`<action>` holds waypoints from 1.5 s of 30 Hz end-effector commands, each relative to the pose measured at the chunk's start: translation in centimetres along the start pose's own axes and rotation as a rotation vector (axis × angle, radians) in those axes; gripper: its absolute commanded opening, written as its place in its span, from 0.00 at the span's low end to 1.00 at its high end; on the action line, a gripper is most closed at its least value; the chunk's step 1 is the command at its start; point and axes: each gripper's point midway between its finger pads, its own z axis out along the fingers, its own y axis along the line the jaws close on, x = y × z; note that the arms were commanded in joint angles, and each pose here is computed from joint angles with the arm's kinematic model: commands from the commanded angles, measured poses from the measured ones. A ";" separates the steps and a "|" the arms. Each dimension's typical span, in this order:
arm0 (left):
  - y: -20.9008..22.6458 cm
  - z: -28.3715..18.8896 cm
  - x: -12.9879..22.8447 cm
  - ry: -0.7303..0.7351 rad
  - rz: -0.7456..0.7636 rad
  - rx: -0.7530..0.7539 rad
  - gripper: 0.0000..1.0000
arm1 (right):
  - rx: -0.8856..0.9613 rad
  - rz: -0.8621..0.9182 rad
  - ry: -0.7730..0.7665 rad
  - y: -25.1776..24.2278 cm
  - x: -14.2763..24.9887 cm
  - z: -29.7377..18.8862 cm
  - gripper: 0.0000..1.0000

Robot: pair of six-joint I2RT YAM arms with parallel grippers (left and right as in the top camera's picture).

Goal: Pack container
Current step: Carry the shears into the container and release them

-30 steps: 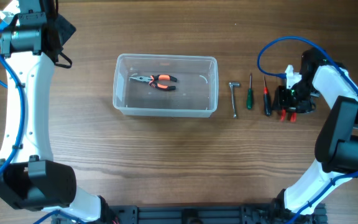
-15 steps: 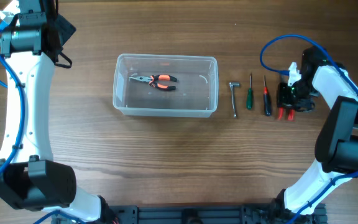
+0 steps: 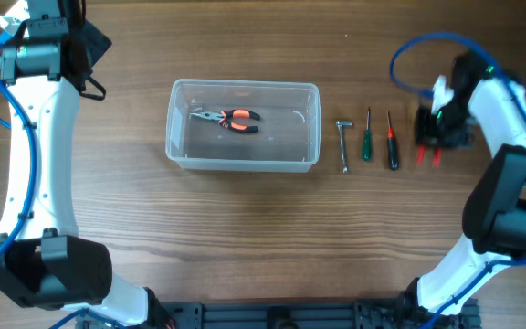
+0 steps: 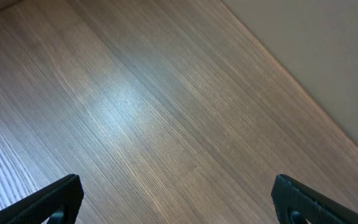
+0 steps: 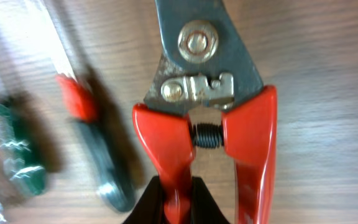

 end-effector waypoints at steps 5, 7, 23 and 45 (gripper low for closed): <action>0.3 -1.0 -0.8 -0.027 0.004 0.005 1.00 | -0.046 -0.331 -0.484 10.9 -4.8 -19.1 0.04; 0.3 -1.0 -0.8 -0.027 0.003 0.005 1.00 | -0.060 -0.472 -0.537 14.6 -3.8 -20.8 0.04; 0.3 -1.0 -0.8 -0.027 0.003 0.005 1.00 | -0.082 -1.668 -0.388 33.6 6.1 -11.3 0.04; 0.3 -1.0 -0.8 -0.027 0.004 0.005 1.00 | -0.023 -1.603 -0.087 29.1 0.5 4.3 0.04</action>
